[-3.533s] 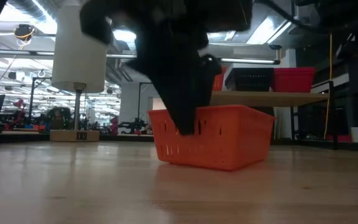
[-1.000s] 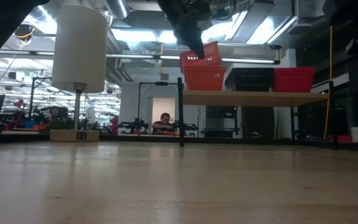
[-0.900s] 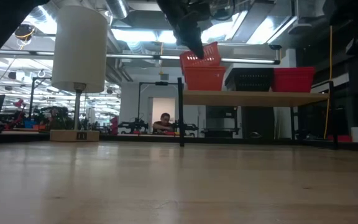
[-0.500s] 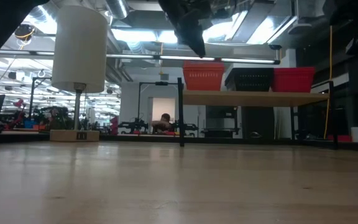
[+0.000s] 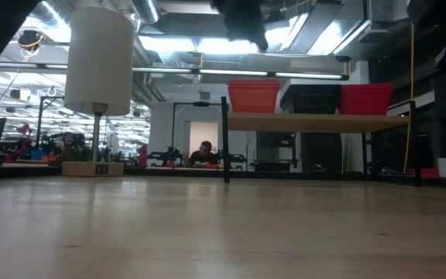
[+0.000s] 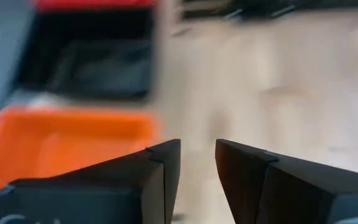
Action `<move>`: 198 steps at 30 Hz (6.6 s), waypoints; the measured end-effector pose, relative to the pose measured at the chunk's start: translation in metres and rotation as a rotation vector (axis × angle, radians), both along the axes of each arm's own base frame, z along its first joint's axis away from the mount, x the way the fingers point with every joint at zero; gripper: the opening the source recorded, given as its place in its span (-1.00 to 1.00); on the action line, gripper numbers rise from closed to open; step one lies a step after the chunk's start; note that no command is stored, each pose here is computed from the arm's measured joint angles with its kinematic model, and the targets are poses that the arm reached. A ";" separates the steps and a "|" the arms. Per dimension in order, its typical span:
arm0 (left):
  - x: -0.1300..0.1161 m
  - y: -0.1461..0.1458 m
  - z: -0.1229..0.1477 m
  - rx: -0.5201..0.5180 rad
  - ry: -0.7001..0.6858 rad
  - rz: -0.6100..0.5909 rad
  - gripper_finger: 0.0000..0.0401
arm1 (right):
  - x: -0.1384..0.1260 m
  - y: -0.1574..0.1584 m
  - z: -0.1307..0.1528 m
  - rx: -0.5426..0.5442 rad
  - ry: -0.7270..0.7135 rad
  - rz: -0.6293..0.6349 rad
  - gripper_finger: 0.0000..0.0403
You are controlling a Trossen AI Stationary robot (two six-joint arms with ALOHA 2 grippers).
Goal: Stack baskets on shelf by color
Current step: Adjust the stacked red bins on the shelf, then return to Home Position
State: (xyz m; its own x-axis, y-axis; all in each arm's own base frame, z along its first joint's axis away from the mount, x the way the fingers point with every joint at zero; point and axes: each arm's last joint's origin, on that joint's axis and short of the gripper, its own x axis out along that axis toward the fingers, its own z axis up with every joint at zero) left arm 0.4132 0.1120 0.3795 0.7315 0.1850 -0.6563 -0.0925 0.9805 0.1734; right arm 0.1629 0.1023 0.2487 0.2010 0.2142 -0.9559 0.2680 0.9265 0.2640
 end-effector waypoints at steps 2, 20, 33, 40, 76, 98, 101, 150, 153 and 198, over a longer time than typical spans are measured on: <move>-0.003 -0.015 0.009 -0.056 -0.035 -0.092 -0.53 | 0.000 0.000 0.000 -0.002 -0.002 0.004 -0.39; -0.078 -0.049 0.034 -0.174 0.224 -0.322 -0.53 | -0.043 0.000 0.027 -0.221 -0.336 0.017 -0.39; -0.154 -0.038 0.005 -0.334 0.103 -0.321 -0.53 | -0.072 -0.011 0.012 -0.271 -0.703 -0.020 -0.39; -0.207 -0.059 -0.018 -0.276 -0.090 -0.239 -0.53 | -0.067 -0.006 0.018 -0.261 -0.807 0.009 -0.39; -0.276 -0.112 -0.188 -0.262 -0.727 -0.031 -0.53 | -0.062 -0.090 0.126 -0.449 -0.842 -0.342 -0.39; -0.284 -0.130 -0.214 -0.241 -0.735 -0.063 -0.53 | -0.002 -0.198 0.133 -0.501 -0.332 -0.557 -0.39; -0.284 -0.130 -0.214 -0.236 -0.733 -0.066 -0.53 | -0.004 -0.215 0.125 -0.501 -0.239 -0.588 -0.39; -0.284 -0.130 -0.217 -0.234 -0.709 -0.069 -0.53 | -0.064 -0.142 0.106 -0.216 -1.026 -0.131 -0.39; -0.284 -0.130 -0.217 -0.234 -0.709 -0.069 -0.53 | -0.059 -0.137 0.072 -0.207 -1.152 -0.090 -0.39; -0.284 -0.130 -0.217 -0.233 -0.710 -0.069 -0.53 | -0.056 -0.100 -0.073 -0.464 -1.484 0.163 -0.39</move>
State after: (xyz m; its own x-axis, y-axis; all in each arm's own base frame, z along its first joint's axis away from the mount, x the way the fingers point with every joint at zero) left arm 0.1292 -0.0178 0.1629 0.9985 0.0375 -0.0391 -0.0419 0.9921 -0.1182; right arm 0.1074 0.0024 0.1756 0.9933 0.0804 0.0830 -0.0706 0.9908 -0.1153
